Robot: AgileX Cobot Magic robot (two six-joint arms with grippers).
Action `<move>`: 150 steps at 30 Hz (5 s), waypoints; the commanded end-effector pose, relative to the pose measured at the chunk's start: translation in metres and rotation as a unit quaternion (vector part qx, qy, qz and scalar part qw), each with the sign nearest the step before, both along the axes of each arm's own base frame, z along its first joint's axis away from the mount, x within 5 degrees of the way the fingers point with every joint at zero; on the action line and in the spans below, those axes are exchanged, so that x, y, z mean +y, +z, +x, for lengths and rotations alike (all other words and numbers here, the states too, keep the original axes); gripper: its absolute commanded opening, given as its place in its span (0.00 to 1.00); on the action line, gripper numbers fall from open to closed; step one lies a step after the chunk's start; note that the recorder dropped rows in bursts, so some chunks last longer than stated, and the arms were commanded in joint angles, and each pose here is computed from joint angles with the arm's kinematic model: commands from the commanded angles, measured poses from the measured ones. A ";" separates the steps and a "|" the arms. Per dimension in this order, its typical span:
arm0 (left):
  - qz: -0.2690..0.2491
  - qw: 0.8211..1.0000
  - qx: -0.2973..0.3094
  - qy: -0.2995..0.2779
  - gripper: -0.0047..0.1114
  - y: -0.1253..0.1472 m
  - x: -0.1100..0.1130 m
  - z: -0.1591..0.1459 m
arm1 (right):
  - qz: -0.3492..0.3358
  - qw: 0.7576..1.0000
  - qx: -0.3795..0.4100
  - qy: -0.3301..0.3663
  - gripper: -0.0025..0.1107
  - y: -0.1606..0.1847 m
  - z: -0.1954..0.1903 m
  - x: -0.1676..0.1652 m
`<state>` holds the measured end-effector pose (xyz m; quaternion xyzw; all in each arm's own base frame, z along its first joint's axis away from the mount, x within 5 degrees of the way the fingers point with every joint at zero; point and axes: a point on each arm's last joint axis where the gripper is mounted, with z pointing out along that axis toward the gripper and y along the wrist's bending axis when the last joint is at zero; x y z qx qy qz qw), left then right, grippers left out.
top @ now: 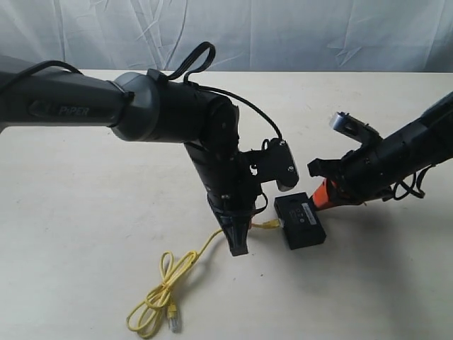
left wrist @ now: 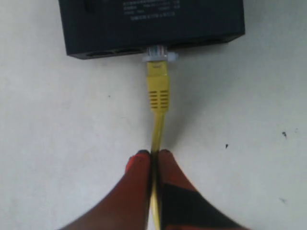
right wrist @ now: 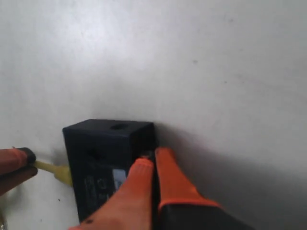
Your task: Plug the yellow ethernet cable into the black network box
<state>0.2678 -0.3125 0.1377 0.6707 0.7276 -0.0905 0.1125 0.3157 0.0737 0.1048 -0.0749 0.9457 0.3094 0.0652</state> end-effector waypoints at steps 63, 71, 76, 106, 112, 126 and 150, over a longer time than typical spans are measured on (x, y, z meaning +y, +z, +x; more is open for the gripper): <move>-0.247 0.775 -0.270 0.516 0.04 0.210 0.277 -0.049 | -0.142 0.791 -0.580 -0.133 0.02 0.186 -0.225 -0.051; -0.247 0.775 -0.270 0.516 0.04 0.210 0.277 -0.049 | -0.125 0.793 -0.584 -0.118 0.02 0.187 -0.227 -0.047; -0.241 0.777 -0.276 0.512 0.04 0.210 0.277 -0.049 | -0.100 0.783 -0.602 -0.124 0.02 0.183 -0.239 -0.046; -0.233 0.780 -0.283 0.508 0.04 0.210 0.278 -0.049 | -0.131 0.730 -0.627 -0.238 0.02 0.150 -0.266 -0.067; -0.232 0.780 -0.283 0.507 0.04 0.210 0.278 -0.048 | -0.134 0.730 -0.623 -0.249 0.02 0.149 -0.266 -0.069; -0.232 0.780 -0.283 0.507 0.04 0.210 0.278 -0.048 | -0.162 0.737 -0.608 -0.246 0.02 0.142 -0.265 -0.072; -0.233 0.779 -0.286 0.507 0.04 0.211 0.278 -0.048 | -0.175 0.786 -0.545 -0.236 0.02 0.081 -0.261 -0.071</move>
